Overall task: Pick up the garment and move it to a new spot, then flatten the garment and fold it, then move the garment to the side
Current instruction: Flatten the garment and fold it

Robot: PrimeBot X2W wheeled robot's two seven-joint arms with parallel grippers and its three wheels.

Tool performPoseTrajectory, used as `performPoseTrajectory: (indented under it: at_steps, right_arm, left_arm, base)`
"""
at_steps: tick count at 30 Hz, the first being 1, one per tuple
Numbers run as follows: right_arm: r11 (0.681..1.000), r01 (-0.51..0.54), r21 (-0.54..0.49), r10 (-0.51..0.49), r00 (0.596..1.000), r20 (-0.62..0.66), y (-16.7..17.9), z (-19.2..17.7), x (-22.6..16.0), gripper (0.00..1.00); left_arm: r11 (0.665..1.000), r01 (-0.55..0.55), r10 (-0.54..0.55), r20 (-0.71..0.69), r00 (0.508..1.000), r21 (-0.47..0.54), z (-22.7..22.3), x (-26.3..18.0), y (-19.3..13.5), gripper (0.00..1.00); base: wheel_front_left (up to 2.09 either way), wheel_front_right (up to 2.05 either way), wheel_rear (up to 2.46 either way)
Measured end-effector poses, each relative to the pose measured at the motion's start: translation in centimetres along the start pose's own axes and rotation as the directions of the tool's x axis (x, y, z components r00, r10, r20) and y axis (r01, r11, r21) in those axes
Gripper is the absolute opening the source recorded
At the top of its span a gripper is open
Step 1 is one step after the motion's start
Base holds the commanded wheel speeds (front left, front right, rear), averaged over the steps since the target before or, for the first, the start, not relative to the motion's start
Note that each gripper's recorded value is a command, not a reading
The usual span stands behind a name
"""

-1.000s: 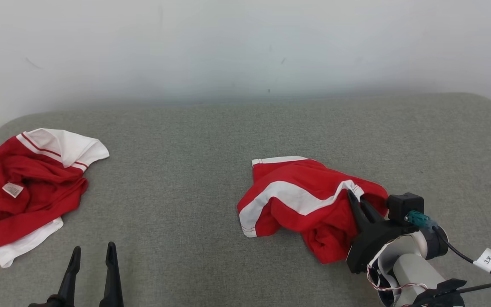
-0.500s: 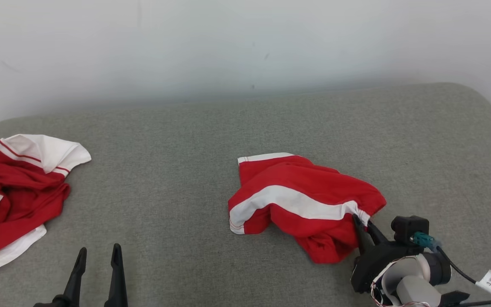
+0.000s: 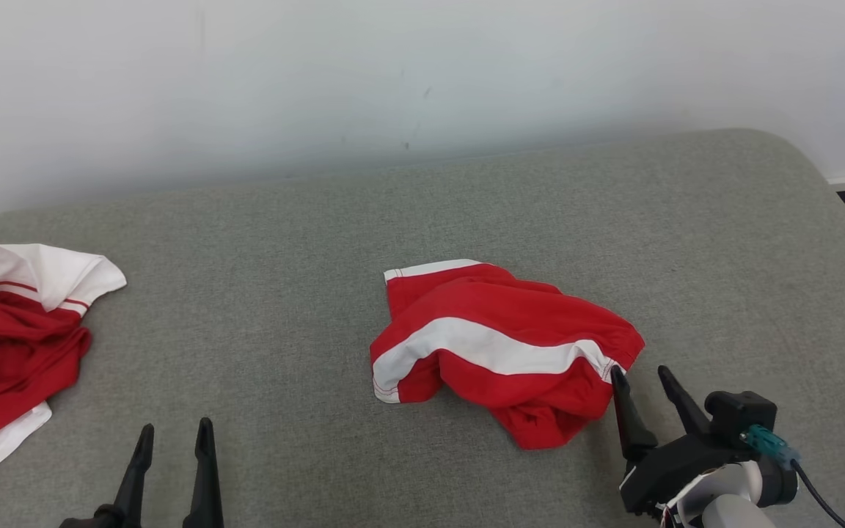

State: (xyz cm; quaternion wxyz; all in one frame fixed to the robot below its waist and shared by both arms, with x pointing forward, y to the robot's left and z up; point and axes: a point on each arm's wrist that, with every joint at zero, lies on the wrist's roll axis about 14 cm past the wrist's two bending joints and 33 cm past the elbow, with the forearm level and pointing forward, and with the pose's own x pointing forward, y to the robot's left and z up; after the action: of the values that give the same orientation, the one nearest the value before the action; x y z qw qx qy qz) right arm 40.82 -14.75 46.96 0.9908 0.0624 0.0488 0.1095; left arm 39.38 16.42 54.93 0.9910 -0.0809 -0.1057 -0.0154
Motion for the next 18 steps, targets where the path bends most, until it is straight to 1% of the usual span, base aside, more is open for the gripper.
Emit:
performPoseTrajectory:
  at_steps: [3, 9, 12, 18]
  right_arm:
    - [1.0, 0.01, 0.004, -0.01, 0.999, 0.054, -0.1, 1.3, -0.4, 1.0]
    - [1.0, 0.021, -0.001, -0.02, 0.986, 0.163, 0.1, 4.3, -1.0, 1.0]
    - [1.0, 0.03, 0.003, -0.03, 0.979, 0.203, 0.0, 5.3, -1.5, 1.0]
    - [0.999, 0.036, 0.011, -0.037, 0.974, 0.222, 0.3, 5.7, -2.3, 1.0]
  left_arm:
    - [1.0, 0.025, -0.025, -0.019, 1.0, -0.01, -0.7, 0.1, -0.7, 1.0]
    - [0.992, 0.122, -0.124, -0.073, 0.99, -0.038, -2.6, 0.4, -3.5, 1.0]
    - [0.981, 0.184, -0.19, -0.117, 0.975, -0.056, -4.2, 0.5, -5.3, 1.0]
    - [0.953, 0.294, -0.303, -0.161, 0.939, -0.078, -5.9, 1.1, -8.9, 1.0]
  base:
    - [0.0, 0.0, 0.0]
    - [0.0, 0.0, 0.0]
    - [0.0, 0.0, 0.0]
    - [0.0, 0.0, 0.0]
